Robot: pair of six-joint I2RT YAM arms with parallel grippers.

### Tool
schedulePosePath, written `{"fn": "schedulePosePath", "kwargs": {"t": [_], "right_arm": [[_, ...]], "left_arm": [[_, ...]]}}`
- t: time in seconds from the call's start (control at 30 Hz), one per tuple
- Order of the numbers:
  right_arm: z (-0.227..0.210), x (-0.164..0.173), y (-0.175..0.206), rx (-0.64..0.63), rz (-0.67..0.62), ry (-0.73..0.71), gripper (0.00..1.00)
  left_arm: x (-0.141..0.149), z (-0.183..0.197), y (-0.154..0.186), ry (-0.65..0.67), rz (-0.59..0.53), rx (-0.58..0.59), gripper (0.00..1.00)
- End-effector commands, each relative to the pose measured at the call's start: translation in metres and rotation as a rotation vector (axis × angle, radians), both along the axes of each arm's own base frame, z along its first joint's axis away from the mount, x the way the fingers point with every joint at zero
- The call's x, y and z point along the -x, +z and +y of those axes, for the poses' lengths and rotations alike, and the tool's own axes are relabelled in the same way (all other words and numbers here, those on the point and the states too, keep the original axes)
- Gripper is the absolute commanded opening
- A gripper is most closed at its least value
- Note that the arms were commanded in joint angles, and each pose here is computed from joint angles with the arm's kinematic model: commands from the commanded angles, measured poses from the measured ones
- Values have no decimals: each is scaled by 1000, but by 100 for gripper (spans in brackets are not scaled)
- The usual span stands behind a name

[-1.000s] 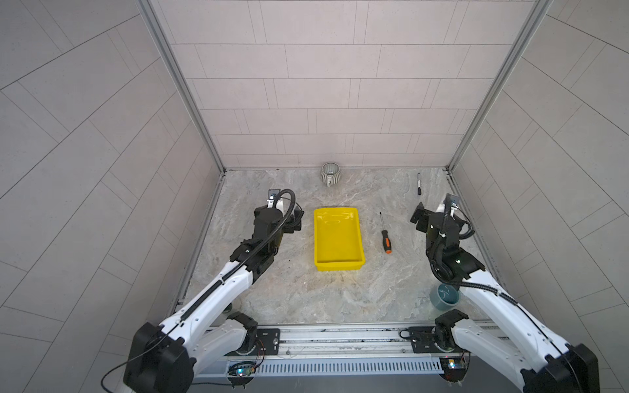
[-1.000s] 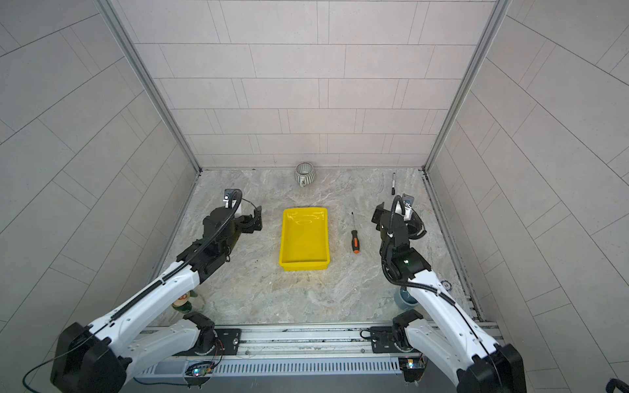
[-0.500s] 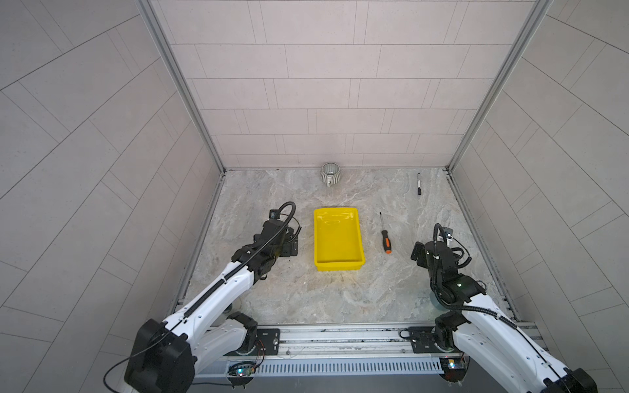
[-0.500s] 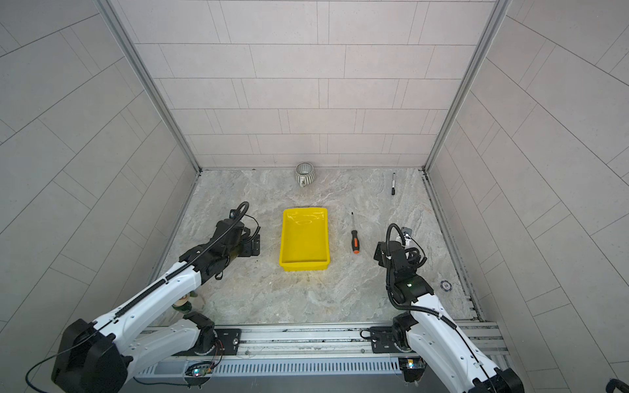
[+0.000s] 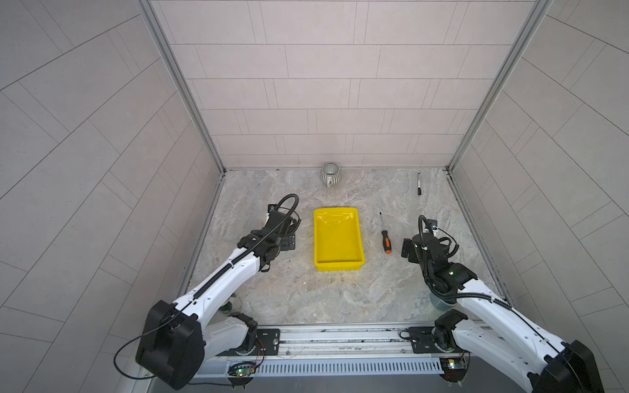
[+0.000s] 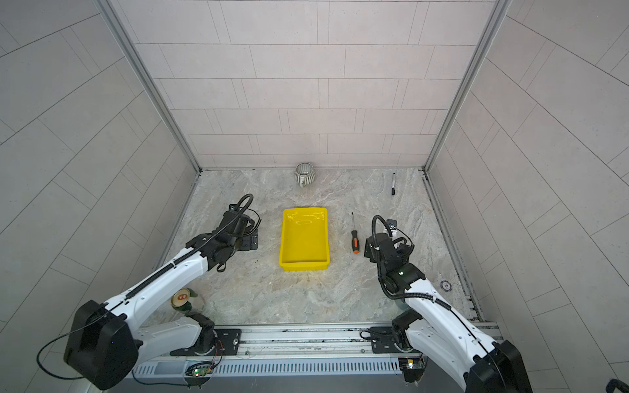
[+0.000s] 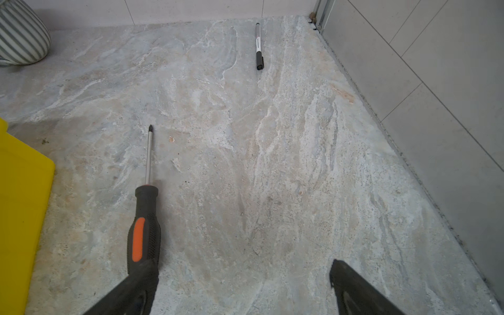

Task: Put the screwdriver in the bin
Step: Pick up the screwdriver from the center of the table.

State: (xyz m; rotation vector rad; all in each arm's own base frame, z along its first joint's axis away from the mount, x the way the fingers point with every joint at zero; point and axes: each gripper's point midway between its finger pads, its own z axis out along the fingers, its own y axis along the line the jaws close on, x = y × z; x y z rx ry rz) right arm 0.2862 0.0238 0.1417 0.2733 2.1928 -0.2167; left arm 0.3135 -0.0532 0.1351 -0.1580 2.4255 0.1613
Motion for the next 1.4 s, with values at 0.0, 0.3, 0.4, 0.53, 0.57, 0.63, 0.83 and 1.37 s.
{"fn": "schedulePosePath", "kwargs": {"t": [0.0, 0.3, 0.4, 0.53, 0.57, 0.63, 0.83, 1.37], "right_arm": [[6, -16, 12, 47, 53, 7, 99], [66, -54, -29, -179, 419, 129, 92], [75, -56, -47, -180, 522, 143, 81], [78, -55, -60, -181, 566, 158, 70], [78, -54, -62, -178, 569, 161, 69], [76, -52, -67, -167, 577, 158, 68], [79, -49, -82, -171, 624, 175, 66], [81, -49, -115, -144, 694, 207, 64]], "left_arm": [[-15, 31, 4, 132, -1, 68, 100], [-7, 68, -19, 256, 3, 188, 100], [-4, 63, -13, 219, -14, 206, 100], [-2, 62, 1, 221, -67, 230, 100], [-2, 60, 5, 230, -85, 253, 100], [-4, 50, 8, 211, -118, 323, 100], [-9, 3, 14, 74, -134, 267, 100], [-5, 27, 7, 208, -97, 117, 92]]}}
